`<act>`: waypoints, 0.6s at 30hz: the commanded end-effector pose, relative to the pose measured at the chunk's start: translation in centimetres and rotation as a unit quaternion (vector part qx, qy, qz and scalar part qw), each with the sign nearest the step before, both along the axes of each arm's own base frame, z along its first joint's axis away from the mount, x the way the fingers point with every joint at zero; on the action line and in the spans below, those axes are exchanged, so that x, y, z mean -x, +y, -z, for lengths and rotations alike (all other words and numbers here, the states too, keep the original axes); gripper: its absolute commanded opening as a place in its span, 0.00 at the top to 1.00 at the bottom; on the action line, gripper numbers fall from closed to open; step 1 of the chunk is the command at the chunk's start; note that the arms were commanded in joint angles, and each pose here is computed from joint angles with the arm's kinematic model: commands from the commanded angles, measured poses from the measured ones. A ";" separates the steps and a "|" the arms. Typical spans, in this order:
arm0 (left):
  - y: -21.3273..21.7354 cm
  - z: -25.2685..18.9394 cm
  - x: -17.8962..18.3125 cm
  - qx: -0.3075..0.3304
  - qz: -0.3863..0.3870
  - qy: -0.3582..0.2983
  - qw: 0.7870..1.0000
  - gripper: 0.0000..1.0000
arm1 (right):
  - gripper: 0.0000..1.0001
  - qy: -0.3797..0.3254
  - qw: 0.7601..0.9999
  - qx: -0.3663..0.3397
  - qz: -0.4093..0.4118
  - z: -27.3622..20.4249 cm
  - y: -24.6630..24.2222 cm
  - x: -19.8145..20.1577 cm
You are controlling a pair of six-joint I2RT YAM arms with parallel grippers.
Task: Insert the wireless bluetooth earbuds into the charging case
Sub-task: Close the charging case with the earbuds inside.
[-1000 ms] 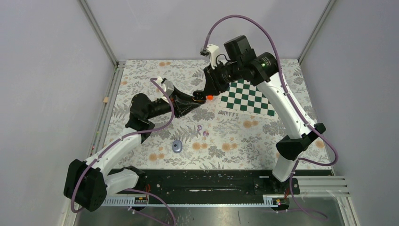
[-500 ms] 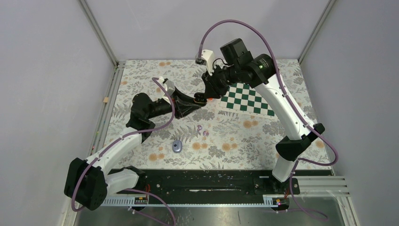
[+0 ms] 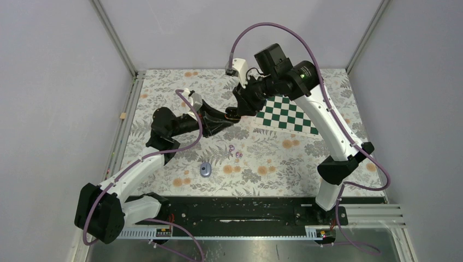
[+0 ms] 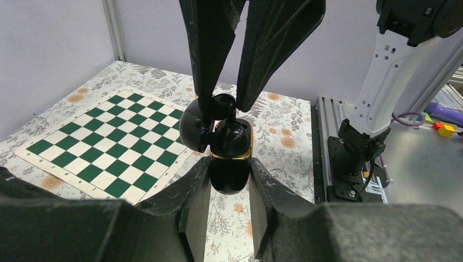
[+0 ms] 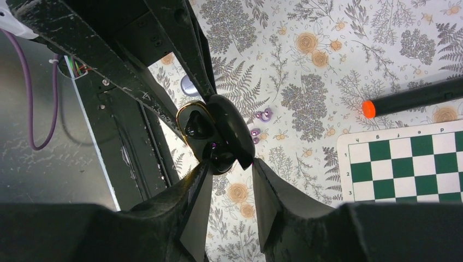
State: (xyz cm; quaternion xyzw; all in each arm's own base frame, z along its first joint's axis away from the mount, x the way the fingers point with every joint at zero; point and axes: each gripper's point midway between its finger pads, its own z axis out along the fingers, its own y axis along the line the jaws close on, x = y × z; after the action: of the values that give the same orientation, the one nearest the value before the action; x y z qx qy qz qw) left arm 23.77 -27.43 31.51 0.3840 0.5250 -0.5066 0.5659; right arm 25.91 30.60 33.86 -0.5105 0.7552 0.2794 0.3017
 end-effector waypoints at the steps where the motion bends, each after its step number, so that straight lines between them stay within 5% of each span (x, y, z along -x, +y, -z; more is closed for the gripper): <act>1: -0.1 -3.4 0.9 0.020 0.025 -0.063 0.997 1.00 | 0.60 0.002 1.000 -0.008 0.007 -0.6 0.5 -0.1; 8: -0.2 -3.6 0.9 0.020 0.027 -0.064 0.997 1.00 | 0.55 0.023 0.999 -0.019 0.013 -0.7 1.0 0.3; 18: -0.1 -3.6 1.5 0.019 0.040 -0.067 0.997 1.00 | 0.83 -0.010 0.998 -0.011 -0.062 -0.4 0.4 1.8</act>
State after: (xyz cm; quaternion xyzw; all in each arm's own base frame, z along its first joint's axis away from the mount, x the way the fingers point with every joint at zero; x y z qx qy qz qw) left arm 23.43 -27.53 31.59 0.3939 0.5198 -0.5119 0.5592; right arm 25.87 30.86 33.29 -0.5035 0.7640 0.2833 0.2874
